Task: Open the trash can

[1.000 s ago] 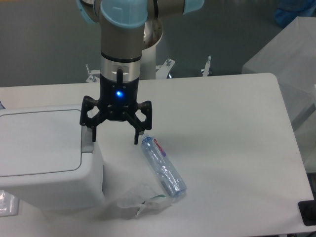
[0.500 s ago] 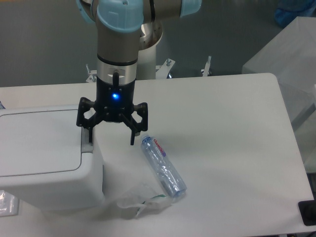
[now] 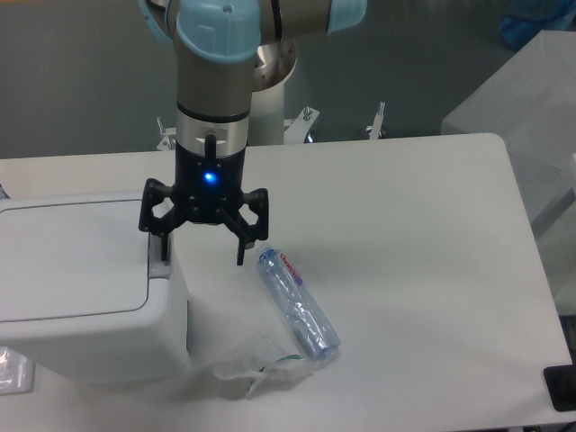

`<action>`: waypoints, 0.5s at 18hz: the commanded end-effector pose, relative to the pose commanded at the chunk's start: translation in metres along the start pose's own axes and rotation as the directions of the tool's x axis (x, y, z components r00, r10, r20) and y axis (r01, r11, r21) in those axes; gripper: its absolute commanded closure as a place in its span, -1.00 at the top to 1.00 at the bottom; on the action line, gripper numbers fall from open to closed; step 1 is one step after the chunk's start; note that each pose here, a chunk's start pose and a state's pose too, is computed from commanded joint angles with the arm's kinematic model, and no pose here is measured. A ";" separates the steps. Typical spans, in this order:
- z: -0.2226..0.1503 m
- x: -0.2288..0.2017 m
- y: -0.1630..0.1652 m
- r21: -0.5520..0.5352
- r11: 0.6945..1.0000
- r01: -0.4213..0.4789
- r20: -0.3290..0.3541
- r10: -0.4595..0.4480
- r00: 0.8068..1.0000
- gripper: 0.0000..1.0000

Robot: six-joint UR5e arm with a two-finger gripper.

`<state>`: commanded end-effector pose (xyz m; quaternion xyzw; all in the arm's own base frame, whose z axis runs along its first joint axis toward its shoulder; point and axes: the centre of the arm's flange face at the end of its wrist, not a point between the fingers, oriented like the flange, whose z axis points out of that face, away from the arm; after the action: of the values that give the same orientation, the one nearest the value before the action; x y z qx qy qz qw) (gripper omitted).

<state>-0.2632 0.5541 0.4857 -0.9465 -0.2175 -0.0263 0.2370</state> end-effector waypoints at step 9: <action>0.002 0.000 0.001 -0.004 1.000 0.001 -0.001 -0.001 1.000 1.00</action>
<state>-0.2633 0.5542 0.4832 -0.9469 -0.2179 -0.0274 0.2350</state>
